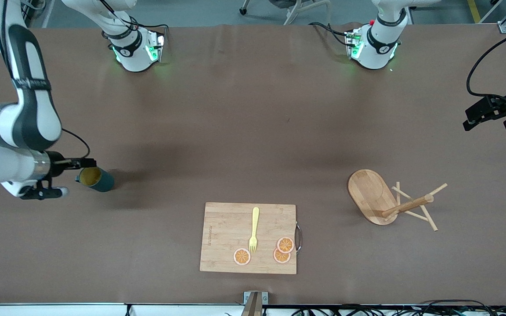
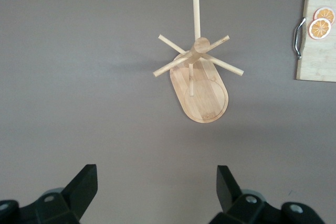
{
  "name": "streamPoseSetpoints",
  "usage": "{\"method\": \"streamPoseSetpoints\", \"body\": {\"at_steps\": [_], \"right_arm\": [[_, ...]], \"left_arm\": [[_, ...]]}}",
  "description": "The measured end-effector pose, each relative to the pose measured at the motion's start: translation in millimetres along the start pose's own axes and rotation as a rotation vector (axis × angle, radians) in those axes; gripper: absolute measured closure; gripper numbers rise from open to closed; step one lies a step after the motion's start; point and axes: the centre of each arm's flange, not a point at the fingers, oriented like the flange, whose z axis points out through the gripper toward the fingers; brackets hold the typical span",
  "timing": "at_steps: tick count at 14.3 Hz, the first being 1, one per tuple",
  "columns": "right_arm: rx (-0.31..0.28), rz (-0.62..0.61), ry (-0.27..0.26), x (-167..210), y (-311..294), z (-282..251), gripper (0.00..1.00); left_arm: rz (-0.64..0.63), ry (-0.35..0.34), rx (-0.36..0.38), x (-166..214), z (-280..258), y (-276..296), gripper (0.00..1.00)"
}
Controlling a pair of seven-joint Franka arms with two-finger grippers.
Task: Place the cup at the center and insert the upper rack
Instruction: 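Reach down to the teal mug and grasp its rim with the right gripper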
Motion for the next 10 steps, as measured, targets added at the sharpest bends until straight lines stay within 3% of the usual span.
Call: {"method": "streamPoseSetpoints", "body": {"at_steps": [10], "right_arm": [[-0.013, -0.024, 0.017, 26.3, -13.2, 70.7, 0.00]], "left_arm": [[0.000, 0.000, 0.000, 0.0, -0.1, -0.1, 0.00]]}}
